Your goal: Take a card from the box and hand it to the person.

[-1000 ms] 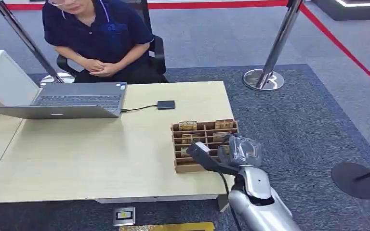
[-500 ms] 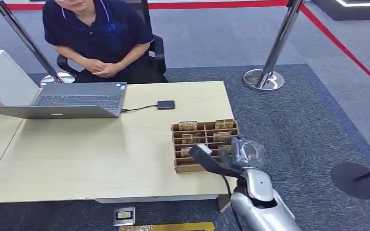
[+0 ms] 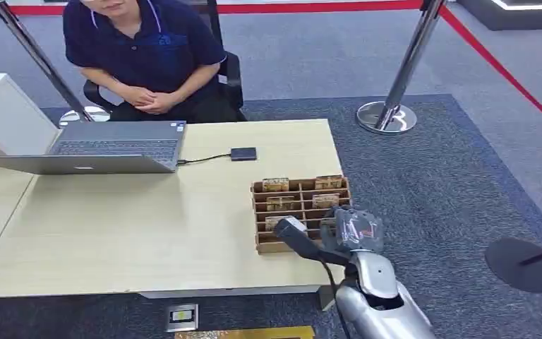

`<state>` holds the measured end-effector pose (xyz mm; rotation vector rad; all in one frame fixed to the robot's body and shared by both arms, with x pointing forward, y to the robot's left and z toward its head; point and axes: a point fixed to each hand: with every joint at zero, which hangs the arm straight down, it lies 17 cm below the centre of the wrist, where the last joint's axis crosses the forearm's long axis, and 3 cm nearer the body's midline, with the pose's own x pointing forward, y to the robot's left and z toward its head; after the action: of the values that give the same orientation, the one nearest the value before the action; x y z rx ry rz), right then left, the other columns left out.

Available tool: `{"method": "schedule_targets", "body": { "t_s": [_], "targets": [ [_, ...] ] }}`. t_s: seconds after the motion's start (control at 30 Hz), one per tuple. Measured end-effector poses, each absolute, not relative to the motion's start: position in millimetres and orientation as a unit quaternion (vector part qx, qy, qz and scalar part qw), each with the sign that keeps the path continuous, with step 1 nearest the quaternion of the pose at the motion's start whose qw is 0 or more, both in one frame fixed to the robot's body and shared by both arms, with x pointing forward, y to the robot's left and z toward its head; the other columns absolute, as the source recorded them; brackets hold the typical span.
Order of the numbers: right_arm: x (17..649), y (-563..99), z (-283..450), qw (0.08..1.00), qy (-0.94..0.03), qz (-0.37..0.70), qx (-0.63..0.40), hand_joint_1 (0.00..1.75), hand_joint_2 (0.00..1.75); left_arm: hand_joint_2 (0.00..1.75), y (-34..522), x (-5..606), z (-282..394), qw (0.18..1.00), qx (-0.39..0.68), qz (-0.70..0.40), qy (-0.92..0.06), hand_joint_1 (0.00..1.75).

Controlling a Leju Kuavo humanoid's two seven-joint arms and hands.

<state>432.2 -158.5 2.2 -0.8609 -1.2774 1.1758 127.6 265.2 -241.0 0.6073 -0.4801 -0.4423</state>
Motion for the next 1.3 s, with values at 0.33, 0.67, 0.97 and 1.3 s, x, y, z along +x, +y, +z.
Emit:
{"method": "schedule_targets", "body": {
  "t_s": [0.33,0.67,0.97,1.3],
  "targets": [
    [431.7,-156.6,1.4,0.567,-0.545,0.499,-0.363,1.03,1.75,0.0,266.9,127.6,-241.1,0.902,0.295,-0.214,-0.231,0.0],
    [432.3,-156.9,3.6,0.568,-0.551,0.493,-0.363,1.26,1.75,0.0,265.9,129.3,-240.6,0.9,0.294,-0.218,-0.235,0.0],
    [431.9,-154.2,5.2,0.566,-0.557,0.491,-0.359,1.64,1.75,0.0,264.7,130.6,-240.3,0.898,0.294,-0.224,-0.237,0.0],
    [432.4,-152.5,7.1,0.565,-0.561,0.488,-0.357,1.59,1.75,0.0,264.5,130.9,-240.2,0.898,0.293,-0.224,-0.238,0.0]
  ]
}}
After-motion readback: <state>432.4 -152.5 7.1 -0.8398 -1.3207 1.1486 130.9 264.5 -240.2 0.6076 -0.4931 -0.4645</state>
